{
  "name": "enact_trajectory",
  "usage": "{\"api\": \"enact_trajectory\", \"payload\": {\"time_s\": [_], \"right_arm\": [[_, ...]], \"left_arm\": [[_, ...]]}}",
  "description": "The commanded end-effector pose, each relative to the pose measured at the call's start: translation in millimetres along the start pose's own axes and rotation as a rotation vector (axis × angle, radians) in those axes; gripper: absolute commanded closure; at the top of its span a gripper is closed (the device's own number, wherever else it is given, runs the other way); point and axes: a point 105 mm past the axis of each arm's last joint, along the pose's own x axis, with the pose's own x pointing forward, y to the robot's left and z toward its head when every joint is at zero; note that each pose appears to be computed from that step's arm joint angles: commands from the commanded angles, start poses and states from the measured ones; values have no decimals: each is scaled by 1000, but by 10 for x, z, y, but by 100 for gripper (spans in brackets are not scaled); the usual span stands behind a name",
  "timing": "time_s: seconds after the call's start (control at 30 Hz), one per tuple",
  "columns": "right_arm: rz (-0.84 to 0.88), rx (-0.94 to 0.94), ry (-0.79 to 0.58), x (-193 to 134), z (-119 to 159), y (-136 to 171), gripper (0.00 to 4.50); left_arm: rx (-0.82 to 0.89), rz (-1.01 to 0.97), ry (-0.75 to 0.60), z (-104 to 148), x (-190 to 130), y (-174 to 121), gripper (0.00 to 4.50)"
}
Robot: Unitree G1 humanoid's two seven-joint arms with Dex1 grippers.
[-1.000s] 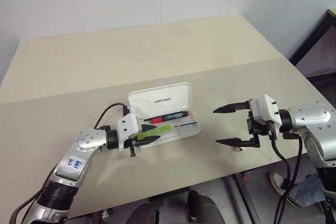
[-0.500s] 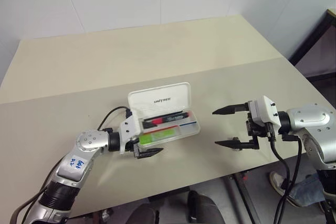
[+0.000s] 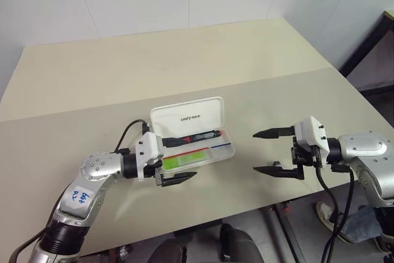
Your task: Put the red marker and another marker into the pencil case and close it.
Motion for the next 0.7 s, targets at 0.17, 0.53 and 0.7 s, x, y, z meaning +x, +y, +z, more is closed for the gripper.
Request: {"api": "enact_trajectory", "payload": {"time_s": [0.17, 0.53, 0.7], "right_arm": [[-259, 150, 50, -383, -290, -94, 0], [-425, 283, 105, -556, -407, -28, 0], [-462, 372, 106, -548, -405, 39, 0]], "left_arm": [[66, 10, -52, 254, -298, -109, 3], [39, 146, -56, 322, -432, -256, 3], [7, 159, -62, 337, -405, -343, 3]]}}
